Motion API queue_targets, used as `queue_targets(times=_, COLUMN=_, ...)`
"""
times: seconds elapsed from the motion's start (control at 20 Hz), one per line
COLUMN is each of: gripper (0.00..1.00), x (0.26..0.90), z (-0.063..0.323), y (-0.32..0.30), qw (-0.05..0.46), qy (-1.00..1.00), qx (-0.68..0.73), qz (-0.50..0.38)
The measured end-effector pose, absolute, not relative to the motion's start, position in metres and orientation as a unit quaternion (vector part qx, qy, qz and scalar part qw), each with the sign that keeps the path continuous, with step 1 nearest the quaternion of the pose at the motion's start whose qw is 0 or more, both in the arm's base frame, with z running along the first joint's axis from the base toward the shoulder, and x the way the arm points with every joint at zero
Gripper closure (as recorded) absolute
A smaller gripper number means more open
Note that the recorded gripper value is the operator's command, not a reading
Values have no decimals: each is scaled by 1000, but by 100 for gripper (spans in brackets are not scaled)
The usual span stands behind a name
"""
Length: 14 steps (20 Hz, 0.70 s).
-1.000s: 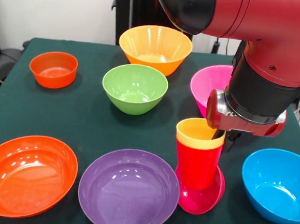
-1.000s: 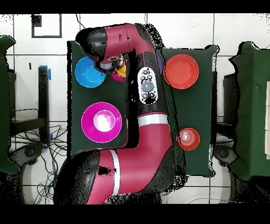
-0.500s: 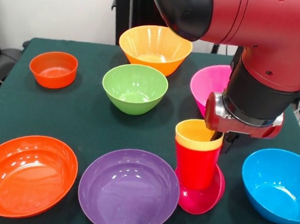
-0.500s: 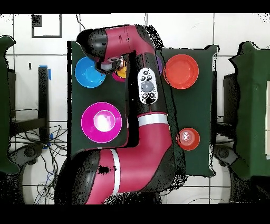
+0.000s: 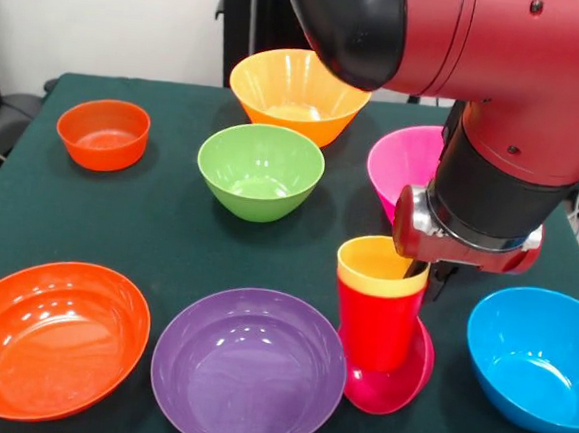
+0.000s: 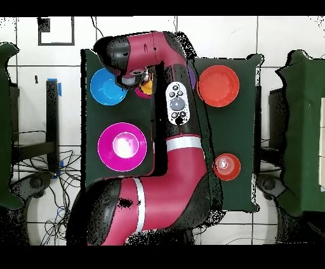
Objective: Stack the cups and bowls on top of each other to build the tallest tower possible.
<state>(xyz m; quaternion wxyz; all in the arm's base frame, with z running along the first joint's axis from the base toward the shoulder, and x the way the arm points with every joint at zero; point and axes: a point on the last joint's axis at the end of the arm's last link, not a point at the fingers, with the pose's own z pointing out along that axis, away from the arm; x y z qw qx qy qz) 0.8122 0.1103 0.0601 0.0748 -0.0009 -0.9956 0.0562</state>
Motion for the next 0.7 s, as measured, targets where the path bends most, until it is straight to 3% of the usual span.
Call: queue_targets(times=0.7, gripper=100, x=823, z=28, y=110, qw=14, qy=-999, qx=1, qz=42)
